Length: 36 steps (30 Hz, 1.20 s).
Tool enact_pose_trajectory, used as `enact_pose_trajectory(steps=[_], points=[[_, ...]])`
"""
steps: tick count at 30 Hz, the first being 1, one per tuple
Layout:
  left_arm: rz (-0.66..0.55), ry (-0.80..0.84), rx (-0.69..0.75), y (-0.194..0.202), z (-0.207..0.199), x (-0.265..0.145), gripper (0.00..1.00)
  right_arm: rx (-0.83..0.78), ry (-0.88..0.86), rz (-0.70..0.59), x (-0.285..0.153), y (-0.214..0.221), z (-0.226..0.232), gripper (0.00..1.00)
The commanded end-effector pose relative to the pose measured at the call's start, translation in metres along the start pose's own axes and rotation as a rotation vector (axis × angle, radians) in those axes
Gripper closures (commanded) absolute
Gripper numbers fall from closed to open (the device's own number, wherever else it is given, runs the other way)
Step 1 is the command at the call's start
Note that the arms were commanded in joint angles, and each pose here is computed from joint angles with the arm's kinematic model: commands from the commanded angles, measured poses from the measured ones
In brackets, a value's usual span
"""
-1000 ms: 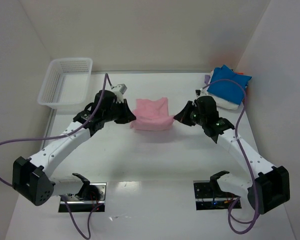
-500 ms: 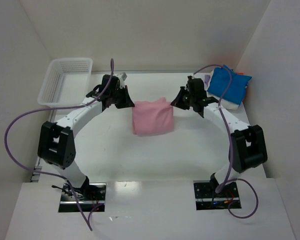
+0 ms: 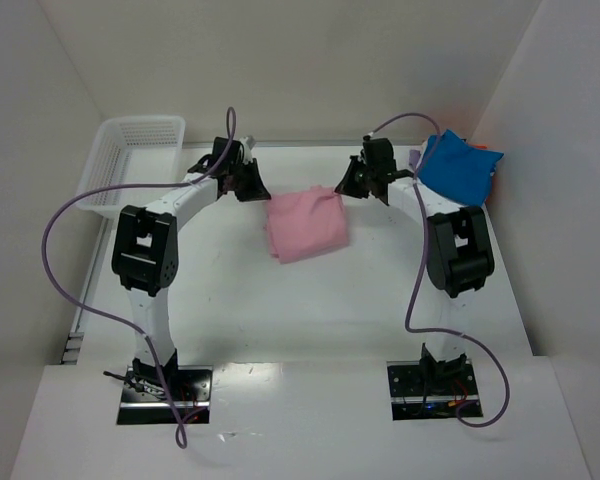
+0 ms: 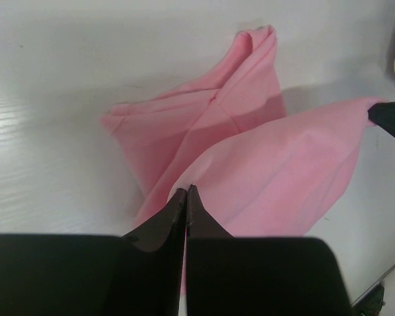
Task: Fold and stack the t-shirts
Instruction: Fold the long partially folded tshirt into a neat square
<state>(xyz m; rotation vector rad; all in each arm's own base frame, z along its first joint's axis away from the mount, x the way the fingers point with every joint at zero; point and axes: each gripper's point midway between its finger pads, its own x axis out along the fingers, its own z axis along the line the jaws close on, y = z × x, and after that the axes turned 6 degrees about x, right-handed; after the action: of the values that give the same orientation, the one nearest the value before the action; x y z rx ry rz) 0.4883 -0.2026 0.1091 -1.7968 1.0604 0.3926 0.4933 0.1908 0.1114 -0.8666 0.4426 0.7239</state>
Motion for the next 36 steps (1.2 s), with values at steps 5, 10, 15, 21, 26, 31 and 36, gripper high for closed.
enact_pose_trajectory(steps=[5,10,15,21,26,31,36], points=[[-0.089,-0.012,0.000,-0.035,0.022,0.006,1.00,-0.056,-0.085,-0.079,0.024,-0.043,0.024,0.96],[-0.083,-0.025,-0.026,-0.029,0.029,0.015,1.00,-0.070,-0.078,-0.084,0.041,-0.053,0.019,0.95],[-0.048,-0.034,-0.066,-0.015,0.042,0.028,1.00,-0.084,-0.070,-0.088,0.059,-0.063,0.014,0.92],[-0.057,-0.059,-0.094,-0.011,0.054,0.031,1.00,-0.087,-0.079,-0.039,0.084,-0.053,0.006,0.79],[-0.054,-0.067,-0.120,-0.005,0.063,0.038,0.99,-0.098,-0.105,-0.035,0.092,-0.057,0.012,0.72],[-0.088,-0.050,-0.114,-0.012,0.065,0.038,0.71,-0.115,-0.112,-0.068,0.075,-0.072,0.025,0.62],[-0.198,-0.027,-0.009,-0.050,0.050,0.009,0.23,-0.132,-0.137,-0.133,0.030,-0.089,0.047,0.54]])
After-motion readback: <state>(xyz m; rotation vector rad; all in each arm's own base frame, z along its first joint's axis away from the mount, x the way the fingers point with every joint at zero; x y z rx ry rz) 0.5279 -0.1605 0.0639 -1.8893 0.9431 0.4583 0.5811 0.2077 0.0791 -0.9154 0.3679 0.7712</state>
